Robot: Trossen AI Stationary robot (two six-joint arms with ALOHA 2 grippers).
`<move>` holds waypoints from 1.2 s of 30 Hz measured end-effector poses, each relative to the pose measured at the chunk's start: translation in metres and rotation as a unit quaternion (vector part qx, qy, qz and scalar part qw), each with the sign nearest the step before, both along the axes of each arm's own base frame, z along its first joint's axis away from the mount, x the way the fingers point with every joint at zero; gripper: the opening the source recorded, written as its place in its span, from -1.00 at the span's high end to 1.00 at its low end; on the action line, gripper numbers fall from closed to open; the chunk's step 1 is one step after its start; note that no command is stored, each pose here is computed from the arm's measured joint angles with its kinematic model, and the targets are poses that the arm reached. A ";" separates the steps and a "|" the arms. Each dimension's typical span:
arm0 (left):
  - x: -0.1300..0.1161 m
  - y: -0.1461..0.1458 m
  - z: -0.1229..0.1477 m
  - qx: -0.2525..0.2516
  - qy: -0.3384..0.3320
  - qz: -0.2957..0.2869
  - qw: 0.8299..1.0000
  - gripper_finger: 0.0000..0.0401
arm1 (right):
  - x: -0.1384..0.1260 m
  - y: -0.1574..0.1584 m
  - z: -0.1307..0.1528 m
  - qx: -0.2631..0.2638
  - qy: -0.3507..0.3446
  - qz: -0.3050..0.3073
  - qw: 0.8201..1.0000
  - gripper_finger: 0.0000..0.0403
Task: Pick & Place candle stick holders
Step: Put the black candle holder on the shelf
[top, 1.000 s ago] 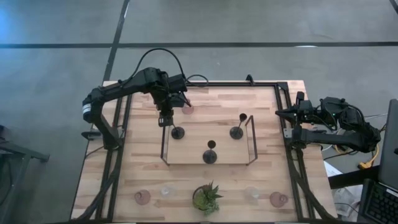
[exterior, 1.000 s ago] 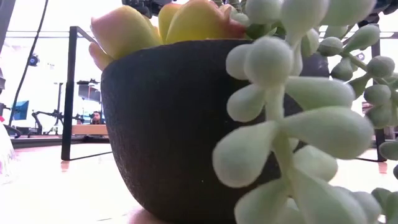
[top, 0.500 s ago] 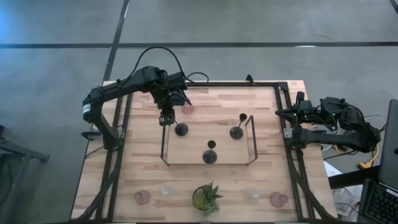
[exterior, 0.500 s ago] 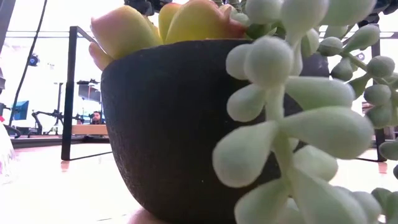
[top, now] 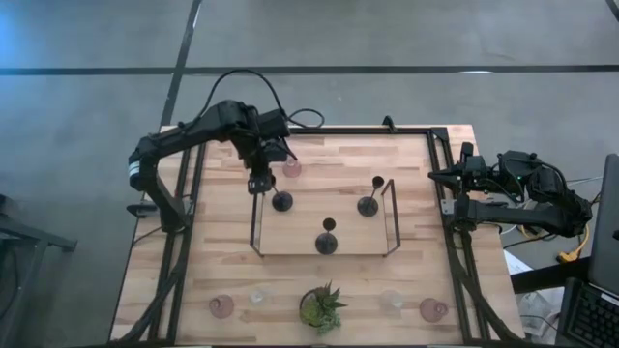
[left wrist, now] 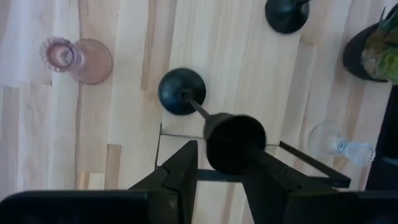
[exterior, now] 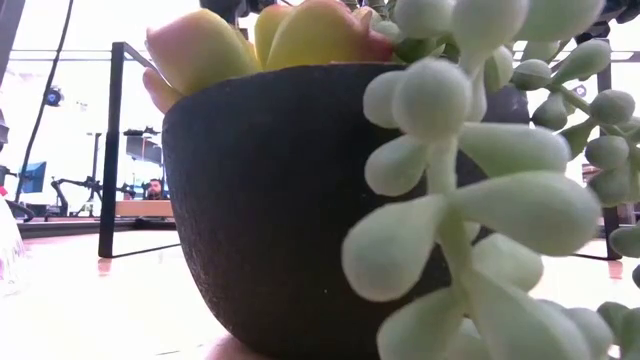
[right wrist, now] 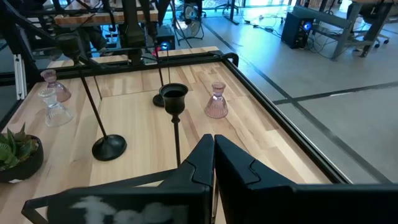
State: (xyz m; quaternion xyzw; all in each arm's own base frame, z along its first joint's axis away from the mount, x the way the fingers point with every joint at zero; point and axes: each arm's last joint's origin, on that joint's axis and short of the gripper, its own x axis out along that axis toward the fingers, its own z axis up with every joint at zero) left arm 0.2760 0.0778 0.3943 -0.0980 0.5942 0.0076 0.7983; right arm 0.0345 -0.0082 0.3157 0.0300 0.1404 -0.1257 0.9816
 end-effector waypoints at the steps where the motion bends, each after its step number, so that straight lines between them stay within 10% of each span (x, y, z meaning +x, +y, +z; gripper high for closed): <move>1: 0.000 0.000 0.002 0.000 -0.004 0.002 1.000 0.41 | 0.000 0.000 0.000 0.000 0.000 0.000 1.000 0.96; 36: 0.003 -0.007 0.005 0.025 -0.023 -0.056 0.998 0.42 | 0.000 0.000 0.000 0.000 0.000 0.000 1.000 0.96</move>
